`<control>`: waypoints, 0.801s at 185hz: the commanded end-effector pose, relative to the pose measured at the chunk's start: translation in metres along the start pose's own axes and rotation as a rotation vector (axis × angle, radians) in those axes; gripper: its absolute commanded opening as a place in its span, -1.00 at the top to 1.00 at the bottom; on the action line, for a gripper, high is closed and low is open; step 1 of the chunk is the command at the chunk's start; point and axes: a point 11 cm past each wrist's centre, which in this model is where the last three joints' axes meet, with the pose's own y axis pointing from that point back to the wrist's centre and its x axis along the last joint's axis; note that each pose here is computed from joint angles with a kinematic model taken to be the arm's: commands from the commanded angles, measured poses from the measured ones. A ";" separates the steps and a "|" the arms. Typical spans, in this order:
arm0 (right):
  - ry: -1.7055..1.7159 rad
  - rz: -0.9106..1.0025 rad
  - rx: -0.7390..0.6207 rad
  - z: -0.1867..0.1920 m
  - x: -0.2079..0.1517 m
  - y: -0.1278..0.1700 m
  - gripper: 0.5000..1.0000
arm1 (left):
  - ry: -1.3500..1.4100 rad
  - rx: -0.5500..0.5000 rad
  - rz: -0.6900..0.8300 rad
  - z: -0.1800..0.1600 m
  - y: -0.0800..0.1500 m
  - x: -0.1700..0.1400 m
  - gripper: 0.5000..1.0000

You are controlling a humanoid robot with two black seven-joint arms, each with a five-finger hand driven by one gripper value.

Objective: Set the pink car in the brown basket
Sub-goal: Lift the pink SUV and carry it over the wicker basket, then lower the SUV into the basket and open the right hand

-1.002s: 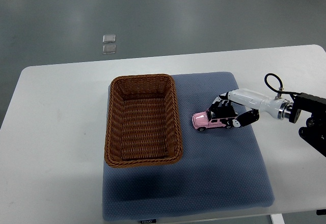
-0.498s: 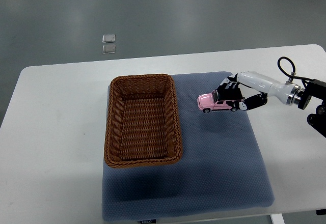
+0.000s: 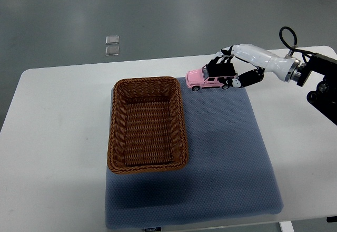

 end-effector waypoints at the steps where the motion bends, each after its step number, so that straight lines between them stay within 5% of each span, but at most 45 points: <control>1: -0.012 -0.054 0.077 -0.025 -0.019 -0.030 1.00 | 0.000 0.000 0.000 0.000 0.000 0.000 -1.00; 77: -0.055 -0.167 0.253 -0.097 -0.080 -0.108 1.00 | -0.001 0.000 0.000 0.000 0.000 0.000 -1.00; 148: -0.036 -0.180 0.201 -0.082 -0.096 -0.109 1.00 | -0.003 -0.002 -0.006 0.001 0.000 -0.002 -1.00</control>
